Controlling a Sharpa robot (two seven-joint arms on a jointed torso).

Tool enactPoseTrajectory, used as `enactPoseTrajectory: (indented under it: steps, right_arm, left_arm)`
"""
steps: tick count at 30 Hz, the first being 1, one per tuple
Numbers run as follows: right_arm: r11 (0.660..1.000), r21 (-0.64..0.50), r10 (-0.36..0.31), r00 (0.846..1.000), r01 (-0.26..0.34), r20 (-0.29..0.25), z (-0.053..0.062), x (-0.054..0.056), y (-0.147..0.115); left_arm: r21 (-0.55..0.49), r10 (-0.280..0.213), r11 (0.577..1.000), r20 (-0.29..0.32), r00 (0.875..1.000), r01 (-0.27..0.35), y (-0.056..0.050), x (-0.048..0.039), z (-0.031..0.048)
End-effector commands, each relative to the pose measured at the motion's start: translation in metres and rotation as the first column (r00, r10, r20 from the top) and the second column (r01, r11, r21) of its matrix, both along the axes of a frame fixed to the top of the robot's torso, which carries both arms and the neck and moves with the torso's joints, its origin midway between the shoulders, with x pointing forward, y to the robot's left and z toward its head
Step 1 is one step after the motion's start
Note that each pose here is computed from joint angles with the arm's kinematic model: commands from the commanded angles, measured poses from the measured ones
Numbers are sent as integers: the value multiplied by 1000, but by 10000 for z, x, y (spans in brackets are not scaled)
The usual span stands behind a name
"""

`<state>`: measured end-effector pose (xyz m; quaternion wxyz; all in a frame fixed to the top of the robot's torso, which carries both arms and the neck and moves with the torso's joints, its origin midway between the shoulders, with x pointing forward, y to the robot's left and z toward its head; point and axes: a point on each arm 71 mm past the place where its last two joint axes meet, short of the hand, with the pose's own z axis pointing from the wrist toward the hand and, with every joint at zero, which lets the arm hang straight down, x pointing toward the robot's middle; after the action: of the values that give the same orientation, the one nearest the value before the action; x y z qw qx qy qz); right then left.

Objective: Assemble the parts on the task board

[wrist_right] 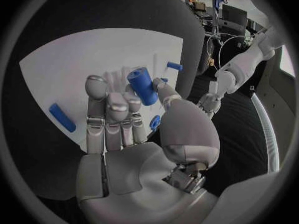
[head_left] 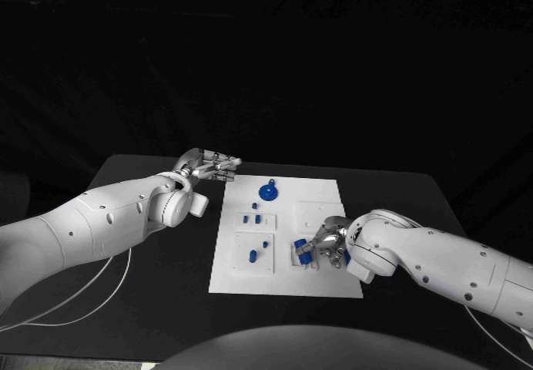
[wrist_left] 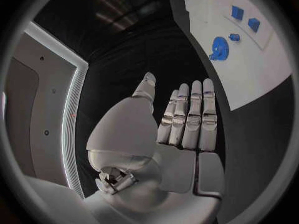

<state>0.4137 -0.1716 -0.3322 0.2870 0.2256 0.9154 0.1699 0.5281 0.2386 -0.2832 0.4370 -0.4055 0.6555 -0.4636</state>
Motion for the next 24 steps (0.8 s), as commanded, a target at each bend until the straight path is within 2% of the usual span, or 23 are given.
enactPoseTrajectory:
  steps: [1,24]
  right_arm:
    - [999,-17,27,1000,-27,-7,-12,-7,16]
    - [999,-24,27,999,-27,-17,-47,12,36]
  left_arm:
    - [-14,-15,1000,-7,1000,15,-28,-4,-1]
    - [-14,-18,1000,-17,1000,18,-27,-5,-7]
